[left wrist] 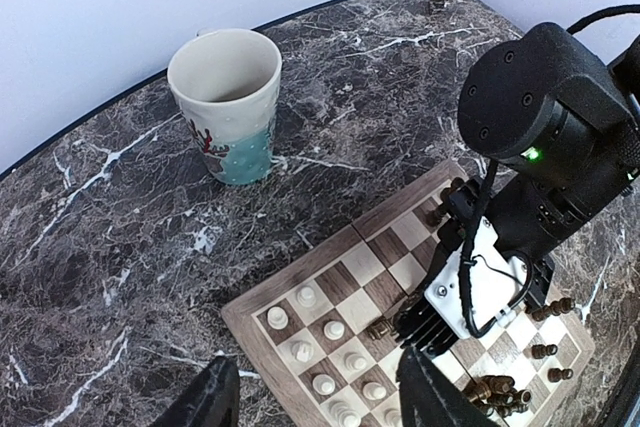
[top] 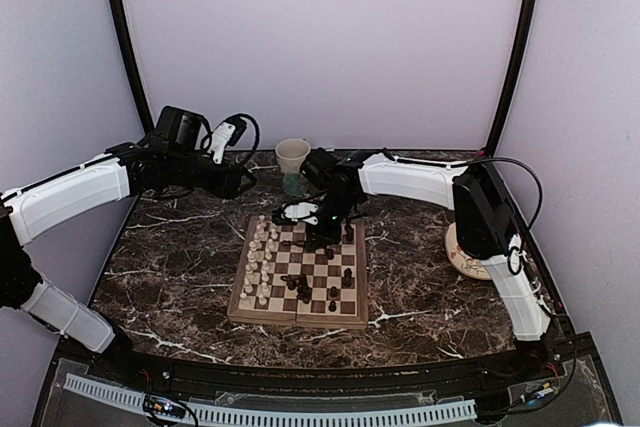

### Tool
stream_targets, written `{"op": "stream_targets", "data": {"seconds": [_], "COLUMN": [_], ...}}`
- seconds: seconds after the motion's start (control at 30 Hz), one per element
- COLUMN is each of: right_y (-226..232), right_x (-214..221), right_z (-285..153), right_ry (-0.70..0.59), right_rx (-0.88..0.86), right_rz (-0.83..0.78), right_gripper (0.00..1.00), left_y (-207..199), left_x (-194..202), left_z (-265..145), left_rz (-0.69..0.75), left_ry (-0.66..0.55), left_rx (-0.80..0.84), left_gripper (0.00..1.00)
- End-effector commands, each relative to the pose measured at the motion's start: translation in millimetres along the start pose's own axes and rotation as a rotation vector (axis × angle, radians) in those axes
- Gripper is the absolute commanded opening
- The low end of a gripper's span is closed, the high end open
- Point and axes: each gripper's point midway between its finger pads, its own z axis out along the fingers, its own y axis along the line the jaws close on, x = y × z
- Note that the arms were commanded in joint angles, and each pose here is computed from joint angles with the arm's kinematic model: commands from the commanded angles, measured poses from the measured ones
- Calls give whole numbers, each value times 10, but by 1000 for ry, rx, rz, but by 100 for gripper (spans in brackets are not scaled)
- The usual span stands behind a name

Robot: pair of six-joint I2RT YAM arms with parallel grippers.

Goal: Set up the chess pieces on the board
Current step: Pick up the chess pile from the chessboard, then pick up the queen from the chess pile.

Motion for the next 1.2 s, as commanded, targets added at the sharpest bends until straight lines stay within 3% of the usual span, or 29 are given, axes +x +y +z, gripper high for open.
{"op": "stream_targets", "data": {"seconds": [0.0,0.37,0.53,0.63,0.73,1.03,1.17], "right_y": [-51,-103,-35,64,177,434,515], "right_x": [-90,-529,-535,-420,-253,153,176], "right_z": [-38,-975,-1461,-1718,-1913,-2002,-1994], "right_ry": [-10,-245,-351,-410,-479,-527,-541], "right_rx": [37,86,85,78,86,126,106], "right_rz": [9,56,84,109,134,143,140], "right_gripper": [15,6,5,6,6,6,7], "left_y": [11,-59,-288,-590,-798,-1570,-1720], "left_x": [-32,-182,-408,-475,-445,-369,-347], "left_z": [-61,-51,-131,-146,-81,207,371], "left_rz": [-7,-139,-259,-321,-413,-409,-413], "left_ry": [-27,-85,-154,-194,-200,-125,-102], "left_rx": [2,54,207,413,538,665,661], "left_gripper": [56,56,55,47,46,49,47]}}
